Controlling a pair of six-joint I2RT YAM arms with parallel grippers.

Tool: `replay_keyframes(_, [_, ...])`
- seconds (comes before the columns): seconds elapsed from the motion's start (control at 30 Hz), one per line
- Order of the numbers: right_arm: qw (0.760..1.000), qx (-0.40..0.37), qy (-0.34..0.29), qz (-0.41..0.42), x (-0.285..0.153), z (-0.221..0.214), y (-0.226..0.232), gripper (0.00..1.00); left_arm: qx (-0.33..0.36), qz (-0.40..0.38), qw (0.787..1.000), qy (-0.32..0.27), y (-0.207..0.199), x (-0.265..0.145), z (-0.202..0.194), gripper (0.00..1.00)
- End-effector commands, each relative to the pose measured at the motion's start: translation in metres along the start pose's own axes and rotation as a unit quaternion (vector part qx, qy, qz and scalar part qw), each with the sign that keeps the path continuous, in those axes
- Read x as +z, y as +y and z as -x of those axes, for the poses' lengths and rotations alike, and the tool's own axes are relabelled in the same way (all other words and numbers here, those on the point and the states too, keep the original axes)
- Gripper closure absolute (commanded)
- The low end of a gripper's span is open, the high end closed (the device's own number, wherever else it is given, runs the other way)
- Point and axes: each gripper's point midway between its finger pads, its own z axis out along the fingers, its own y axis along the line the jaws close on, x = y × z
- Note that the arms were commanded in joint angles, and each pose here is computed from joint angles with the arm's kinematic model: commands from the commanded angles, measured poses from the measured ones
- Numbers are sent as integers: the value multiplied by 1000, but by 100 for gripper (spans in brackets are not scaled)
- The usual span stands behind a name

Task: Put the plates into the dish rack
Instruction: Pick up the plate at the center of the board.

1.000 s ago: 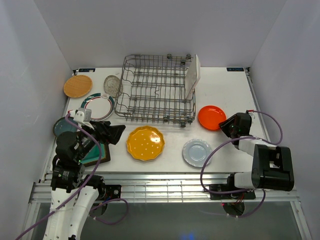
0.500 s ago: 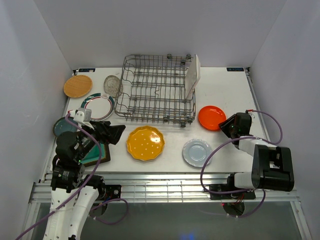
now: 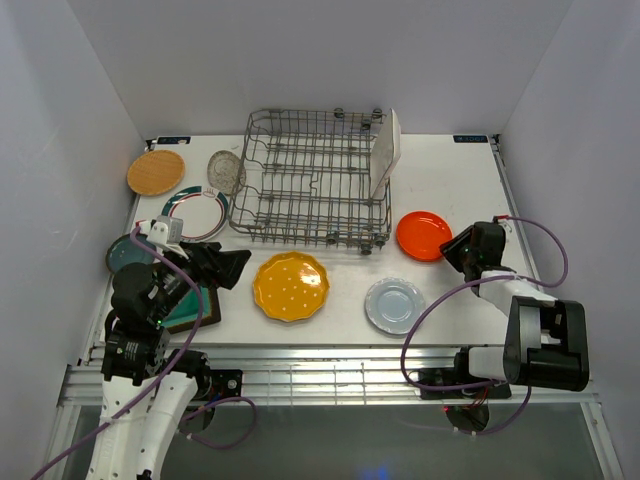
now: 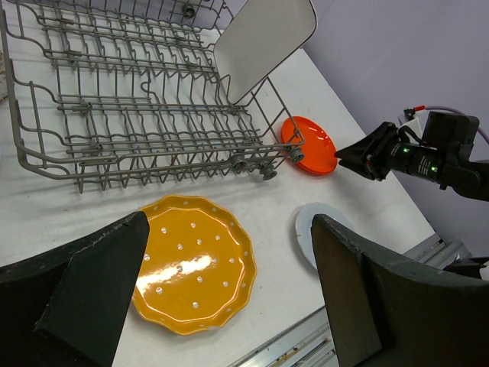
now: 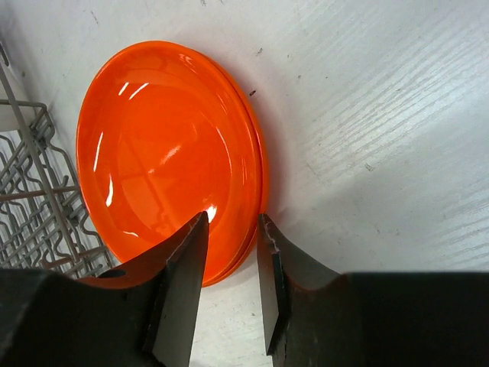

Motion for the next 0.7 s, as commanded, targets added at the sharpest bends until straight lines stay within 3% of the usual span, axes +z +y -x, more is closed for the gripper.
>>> replay_keyframes(0.0, [1000, -3, -16, 13, 2, 16, 13, 62, 8, -6, 1000, -6, -2, 0, 2, 2])
replay_keyframes(0.67, [1000, 0, -14, 18, 7, 13, 13, 64, 9, -7, 1000, -6, -2, 0, 3, 2])
